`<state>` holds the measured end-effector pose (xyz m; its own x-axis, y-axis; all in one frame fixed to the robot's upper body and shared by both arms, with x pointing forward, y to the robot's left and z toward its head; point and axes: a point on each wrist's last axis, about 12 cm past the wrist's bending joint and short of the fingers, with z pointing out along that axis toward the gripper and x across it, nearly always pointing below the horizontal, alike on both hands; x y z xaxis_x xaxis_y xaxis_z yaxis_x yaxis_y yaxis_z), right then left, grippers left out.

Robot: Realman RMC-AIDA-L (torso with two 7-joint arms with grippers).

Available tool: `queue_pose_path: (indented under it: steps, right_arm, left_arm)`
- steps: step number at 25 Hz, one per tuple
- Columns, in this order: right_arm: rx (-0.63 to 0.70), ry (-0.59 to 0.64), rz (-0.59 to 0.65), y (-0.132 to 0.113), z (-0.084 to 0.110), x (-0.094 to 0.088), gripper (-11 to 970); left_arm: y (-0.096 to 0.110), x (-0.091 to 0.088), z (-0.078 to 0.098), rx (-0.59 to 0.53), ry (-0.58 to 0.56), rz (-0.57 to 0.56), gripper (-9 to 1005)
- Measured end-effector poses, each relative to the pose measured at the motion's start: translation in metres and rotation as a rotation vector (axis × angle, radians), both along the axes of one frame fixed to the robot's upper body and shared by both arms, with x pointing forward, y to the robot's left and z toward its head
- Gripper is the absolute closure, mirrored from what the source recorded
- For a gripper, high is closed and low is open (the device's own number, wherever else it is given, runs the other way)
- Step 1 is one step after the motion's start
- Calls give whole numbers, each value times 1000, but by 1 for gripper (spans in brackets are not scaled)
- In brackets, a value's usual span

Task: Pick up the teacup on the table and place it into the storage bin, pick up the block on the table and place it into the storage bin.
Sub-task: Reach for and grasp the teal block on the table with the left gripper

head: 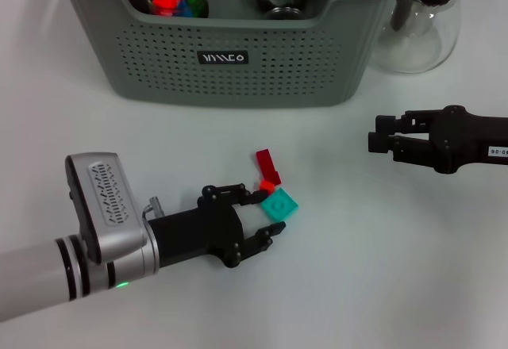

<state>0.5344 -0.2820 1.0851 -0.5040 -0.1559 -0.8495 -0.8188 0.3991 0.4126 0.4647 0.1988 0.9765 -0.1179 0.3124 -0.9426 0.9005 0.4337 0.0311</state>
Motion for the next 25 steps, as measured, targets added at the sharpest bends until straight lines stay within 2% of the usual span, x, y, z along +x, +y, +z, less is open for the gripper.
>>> queue_pose_path:
  steps: [23, 25]
  right_arm:
    - [3, 7, -2, -2, -1, -3, 534]
    - [3, 7, -2, -2, -1, -3, 534]
  left_arm:
    - [-9, 2, -2, -13, 12, 29, 492]
    - [-9, 1, -2, -12, 9, 28, 430]
